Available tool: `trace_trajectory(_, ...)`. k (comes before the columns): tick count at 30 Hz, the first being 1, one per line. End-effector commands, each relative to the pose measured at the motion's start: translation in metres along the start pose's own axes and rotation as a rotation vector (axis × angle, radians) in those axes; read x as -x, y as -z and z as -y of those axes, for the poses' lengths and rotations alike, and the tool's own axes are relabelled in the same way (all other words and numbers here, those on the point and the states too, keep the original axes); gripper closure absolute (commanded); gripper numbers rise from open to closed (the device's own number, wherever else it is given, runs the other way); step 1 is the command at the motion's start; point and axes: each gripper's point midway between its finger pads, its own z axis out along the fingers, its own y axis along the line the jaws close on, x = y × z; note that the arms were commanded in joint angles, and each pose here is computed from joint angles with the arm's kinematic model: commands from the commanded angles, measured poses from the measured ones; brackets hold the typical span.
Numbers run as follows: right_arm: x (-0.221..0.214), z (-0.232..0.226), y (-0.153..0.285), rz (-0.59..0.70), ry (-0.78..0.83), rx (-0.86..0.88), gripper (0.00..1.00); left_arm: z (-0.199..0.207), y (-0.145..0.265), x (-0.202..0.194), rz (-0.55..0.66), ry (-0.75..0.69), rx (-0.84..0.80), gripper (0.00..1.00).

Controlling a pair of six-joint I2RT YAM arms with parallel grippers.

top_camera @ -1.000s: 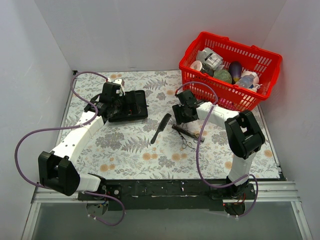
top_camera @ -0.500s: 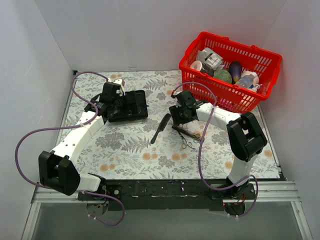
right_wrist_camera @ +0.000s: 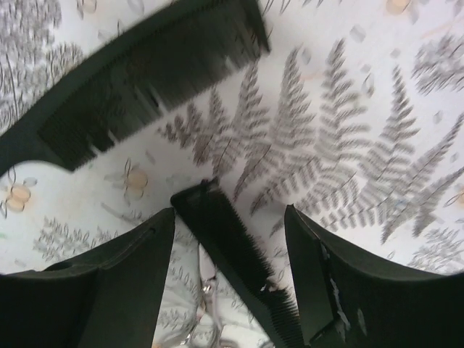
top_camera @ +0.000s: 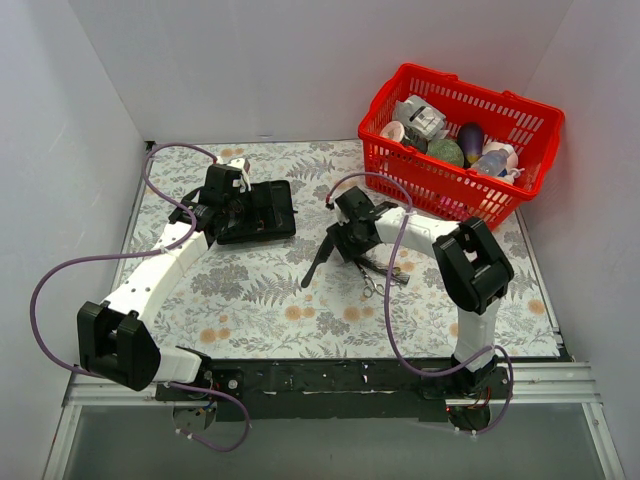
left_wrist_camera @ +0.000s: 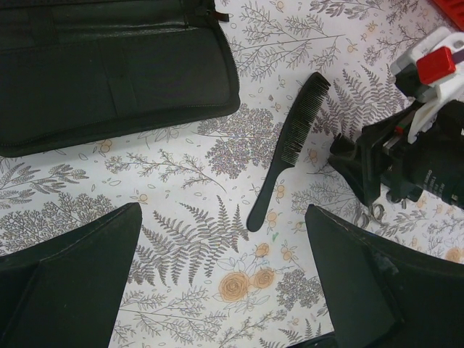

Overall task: Sort the hair-cutting tools
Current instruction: Pick up the comb at the center of the board.

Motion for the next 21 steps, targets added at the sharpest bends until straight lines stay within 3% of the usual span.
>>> trace_trajectory(1, 0.025, 0.010, -0.001, 0.043, 0.035, -0.046, 0.30, 0.004, 0.002, 0.004, 0.017, -0.012, -0.022, 0.02)
trace_trajectory(5, 0.023, 0.005, -0.004, 0.043, 0.038, -0.030, 0.35, 0.003, 0.002, 0.003, 0.014, -0.012, -0.021, 0.02)
trace_trajectory(11, 0.022, 0.007, 0.002, 0.052, 0.041, -0.046, 0.57, 0.003, 0.001, 0.002, 0.011, -0.012, -0.023, 0.02)
trace_trajectory(21, 0.032, 0.006, 0.011, 0.072, 0.042, -0.048, 0.73, 0.003, 0.002, 0.003, 0.013, -0.011, -0.024, 0.02)
